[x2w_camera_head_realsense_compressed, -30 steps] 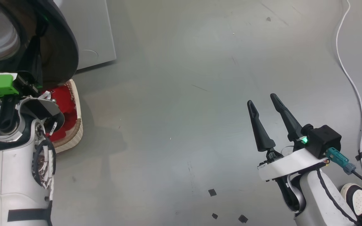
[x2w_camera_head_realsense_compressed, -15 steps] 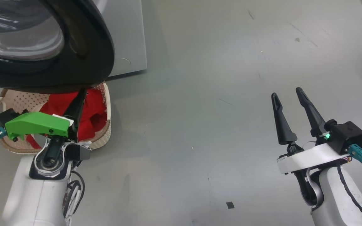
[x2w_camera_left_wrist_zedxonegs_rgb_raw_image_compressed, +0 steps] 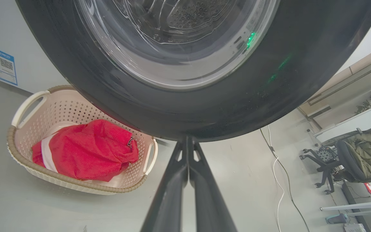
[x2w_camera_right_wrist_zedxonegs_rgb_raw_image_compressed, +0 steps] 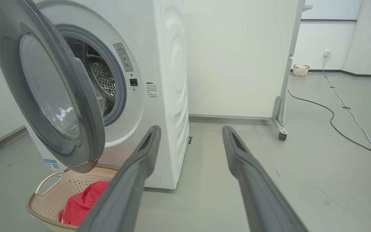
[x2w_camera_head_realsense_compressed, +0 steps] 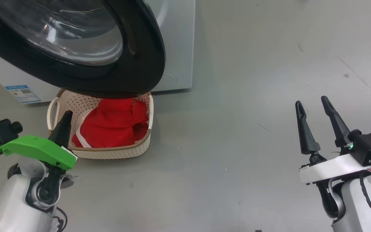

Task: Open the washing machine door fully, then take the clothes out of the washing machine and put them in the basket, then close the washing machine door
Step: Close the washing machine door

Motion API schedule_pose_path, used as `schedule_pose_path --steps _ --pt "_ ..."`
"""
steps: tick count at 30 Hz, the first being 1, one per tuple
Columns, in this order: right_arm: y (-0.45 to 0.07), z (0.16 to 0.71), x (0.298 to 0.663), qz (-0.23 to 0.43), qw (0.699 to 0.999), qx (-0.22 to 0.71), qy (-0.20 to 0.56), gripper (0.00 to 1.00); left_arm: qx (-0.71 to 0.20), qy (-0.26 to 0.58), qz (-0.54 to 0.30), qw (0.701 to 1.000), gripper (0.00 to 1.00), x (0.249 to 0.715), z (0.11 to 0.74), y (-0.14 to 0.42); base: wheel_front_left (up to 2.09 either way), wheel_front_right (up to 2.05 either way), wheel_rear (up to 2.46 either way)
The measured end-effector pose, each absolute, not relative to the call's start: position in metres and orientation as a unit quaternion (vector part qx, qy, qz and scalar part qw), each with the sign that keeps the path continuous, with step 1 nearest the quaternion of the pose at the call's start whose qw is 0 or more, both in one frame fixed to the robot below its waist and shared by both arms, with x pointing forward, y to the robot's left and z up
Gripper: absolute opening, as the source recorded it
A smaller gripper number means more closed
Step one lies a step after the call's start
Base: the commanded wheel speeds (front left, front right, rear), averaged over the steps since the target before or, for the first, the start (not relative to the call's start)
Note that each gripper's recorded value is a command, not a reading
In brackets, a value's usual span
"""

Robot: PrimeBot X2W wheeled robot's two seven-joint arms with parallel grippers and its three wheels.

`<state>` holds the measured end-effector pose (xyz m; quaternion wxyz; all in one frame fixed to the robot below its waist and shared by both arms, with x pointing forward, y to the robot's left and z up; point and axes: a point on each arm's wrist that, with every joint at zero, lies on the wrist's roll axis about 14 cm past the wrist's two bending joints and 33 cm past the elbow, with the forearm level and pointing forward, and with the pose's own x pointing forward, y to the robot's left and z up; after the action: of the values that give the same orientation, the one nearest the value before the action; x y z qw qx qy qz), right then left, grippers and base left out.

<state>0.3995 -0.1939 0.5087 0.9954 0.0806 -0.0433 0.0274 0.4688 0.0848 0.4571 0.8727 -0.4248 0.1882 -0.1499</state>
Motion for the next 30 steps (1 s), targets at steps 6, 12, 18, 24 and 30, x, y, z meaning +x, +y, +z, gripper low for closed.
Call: schedule_pose_path --steps 6,12,18,24,30 --pt "-0.176 0.516 0.400 0.054 0.994 0.085 -0.053 1.00 -0.326 0.118 -0.140 0.927 0.00 0.455 0.478 0.119 0.00 0.00 0.00" --pt "-0.157 0.524 0.403 0.081 0.991 0.087 -0.065 1.00 -0.264 0.049 -0.129 0.955 0.00 0.441 0.499 0.142 0.00 0.00 0.00" --pt "-0.143 0.527 0.405 0.102 0.989 0.088 -0.068 1.00 -0.244 -0.008 -0.102 0.964 0.00 0.430 0.509 0.161 0.00 0.00 0.00" --pt "-0.139 0.524 0.404 0.105 0.988 0.091 -0.064 1.00 -0.194 0.003 -0.098 0.976 1.00 0.421 0.500 0.162 0.00 0.00 0.00" --pt "-0.140 0.525 0.402 0.102 0.988 0.093 -0.066 1.00 -0.167 0.022 -0.099 0.981 1.00 0.411 0.487 0.158 0.00 0.00 0.00"
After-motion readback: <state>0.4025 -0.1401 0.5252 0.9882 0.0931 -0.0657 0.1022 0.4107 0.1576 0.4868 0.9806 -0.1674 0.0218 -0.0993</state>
